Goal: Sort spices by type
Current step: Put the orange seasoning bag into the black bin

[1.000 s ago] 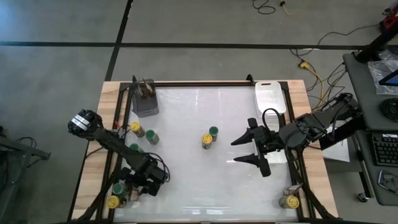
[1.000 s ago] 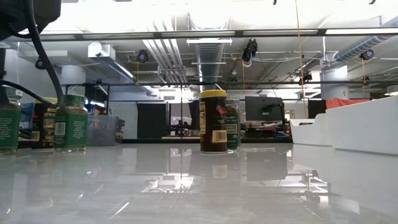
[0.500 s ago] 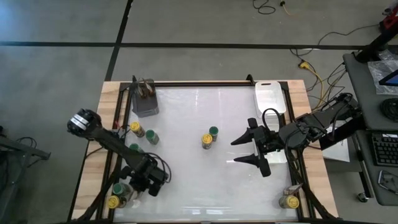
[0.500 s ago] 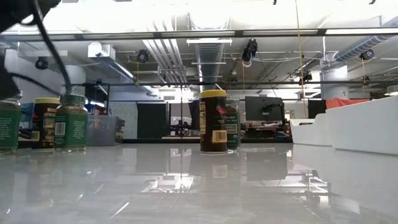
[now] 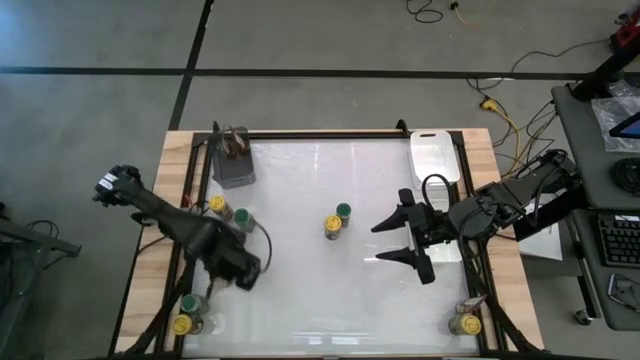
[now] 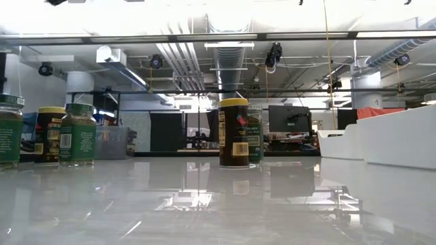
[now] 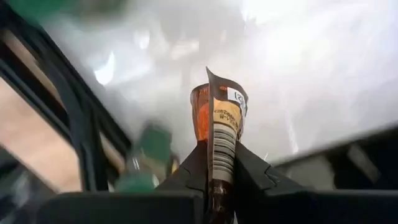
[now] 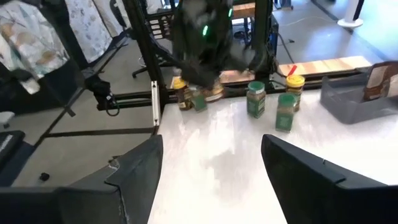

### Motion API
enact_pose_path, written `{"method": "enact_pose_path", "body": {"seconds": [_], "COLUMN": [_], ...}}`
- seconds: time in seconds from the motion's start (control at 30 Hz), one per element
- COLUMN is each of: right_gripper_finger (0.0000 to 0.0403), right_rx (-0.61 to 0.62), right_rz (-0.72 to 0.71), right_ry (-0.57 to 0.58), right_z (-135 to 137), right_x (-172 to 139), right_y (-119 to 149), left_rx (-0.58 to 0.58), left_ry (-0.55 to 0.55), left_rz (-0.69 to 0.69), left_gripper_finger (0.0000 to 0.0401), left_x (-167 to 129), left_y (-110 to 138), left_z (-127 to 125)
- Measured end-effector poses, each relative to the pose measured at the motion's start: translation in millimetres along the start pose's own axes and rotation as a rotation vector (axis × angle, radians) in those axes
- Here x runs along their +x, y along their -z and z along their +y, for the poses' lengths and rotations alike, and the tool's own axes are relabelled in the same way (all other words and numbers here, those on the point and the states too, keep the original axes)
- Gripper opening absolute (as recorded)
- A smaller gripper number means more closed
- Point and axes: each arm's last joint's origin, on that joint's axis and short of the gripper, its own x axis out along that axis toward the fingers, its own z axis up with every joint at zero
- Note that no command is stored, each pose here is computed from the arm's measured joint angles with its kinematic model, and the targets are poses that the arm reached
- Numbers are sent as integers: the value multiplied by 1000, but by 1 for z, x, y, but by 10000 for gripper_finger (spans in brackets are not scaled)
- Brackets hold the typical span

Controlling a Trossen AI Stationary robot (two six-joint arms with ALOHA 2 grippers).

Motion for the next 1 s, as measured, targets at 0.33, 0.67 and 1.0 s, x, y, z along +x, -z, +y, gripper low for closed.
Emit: {"method": "enact_pose_path", "body": {"seconds": [0.33, 0.67, 1.0], "right_gripper_finger": [270, 274, 284], "right_rx": [-90, -76, -166], "right_rz": [-126, -166, -39], "right_ry": [218, 277, 401], "right_z": [-12, -29, -53], "right_x": [-29, -66, -63], "right_y": [-12, -17, -10], "left_rx": [-128, -314, -418], "left_ry": [74, 84, 39], "left_rz": [-240, -271, -123], "left_gripper_finger": [19, 22, 22], "left_x": [-56, -76, -59], "left_y": [-73, -163, -236], "left_z": [48, 128, 181]}}
